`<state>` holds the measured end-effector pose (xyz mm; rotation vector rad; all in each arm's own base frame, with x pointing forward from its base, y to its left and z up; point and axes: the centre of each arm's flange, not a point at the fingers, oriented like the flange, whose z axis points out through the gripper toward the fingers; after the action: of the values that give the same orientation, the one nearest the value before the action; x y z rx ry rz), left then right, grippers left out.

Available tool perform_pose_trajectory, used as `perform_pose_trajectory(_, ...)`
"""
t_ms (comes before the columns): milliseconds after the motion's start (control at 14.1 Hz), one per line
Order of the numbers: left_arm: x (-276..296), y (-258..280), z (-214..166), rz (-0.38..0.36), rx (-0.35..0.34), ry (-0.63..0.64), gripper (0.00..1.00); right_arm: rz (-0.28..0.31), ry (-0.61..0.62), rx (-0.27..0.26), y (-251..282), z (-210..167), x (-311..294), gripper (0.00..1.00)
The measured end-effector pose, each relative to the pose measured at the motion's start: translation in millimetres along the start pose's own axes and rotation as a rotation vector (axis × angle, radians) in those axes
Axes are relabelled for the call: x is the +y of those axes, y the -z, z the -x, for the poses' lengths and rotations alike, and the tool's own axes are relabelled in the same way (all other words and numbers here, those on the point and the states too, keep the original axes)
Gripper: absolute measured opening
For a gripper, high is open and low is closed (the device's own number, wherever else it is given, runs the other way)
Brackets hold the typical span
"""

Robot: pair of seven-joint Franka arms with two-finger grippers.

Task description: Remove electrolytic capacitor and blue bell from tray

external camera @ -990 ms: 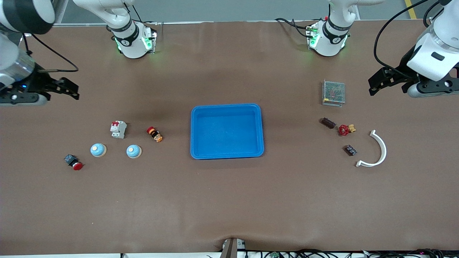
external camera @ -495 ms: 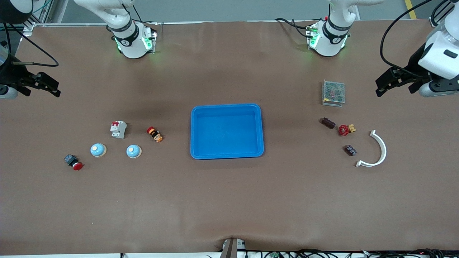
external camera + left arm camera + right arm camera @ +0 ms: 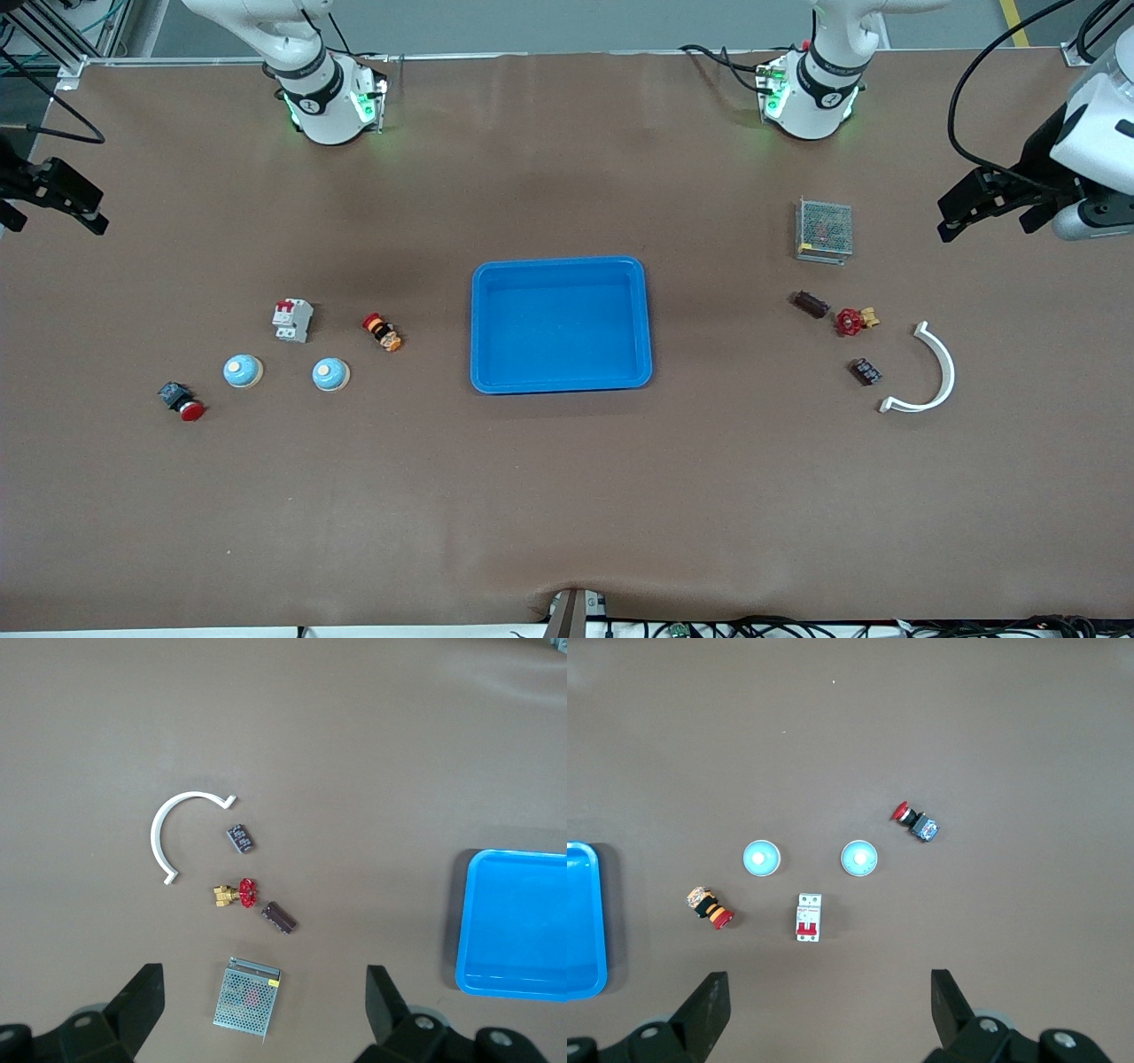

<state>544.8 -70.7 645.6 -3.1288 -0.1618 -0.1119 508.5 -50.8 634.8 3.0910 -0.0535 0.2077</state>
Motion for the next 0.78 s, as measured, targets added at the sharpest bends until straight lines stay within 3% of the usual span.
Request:
perform_pose_trajectory(424, -3.8, -7.1, -0.4, -0.009, -0.033, -0.003, 1.00, 0.001, -0.001, 0.005, 5.3, -1.9, 0.3, 1.00)
perform_pose_trajectory(777, -3.4, -7.4, 0.2, -0.012, -0.037, -0.116, 1.00, 0.000, -0.001, 0.000, 5.0, -1.5, 0.2, 1.00)
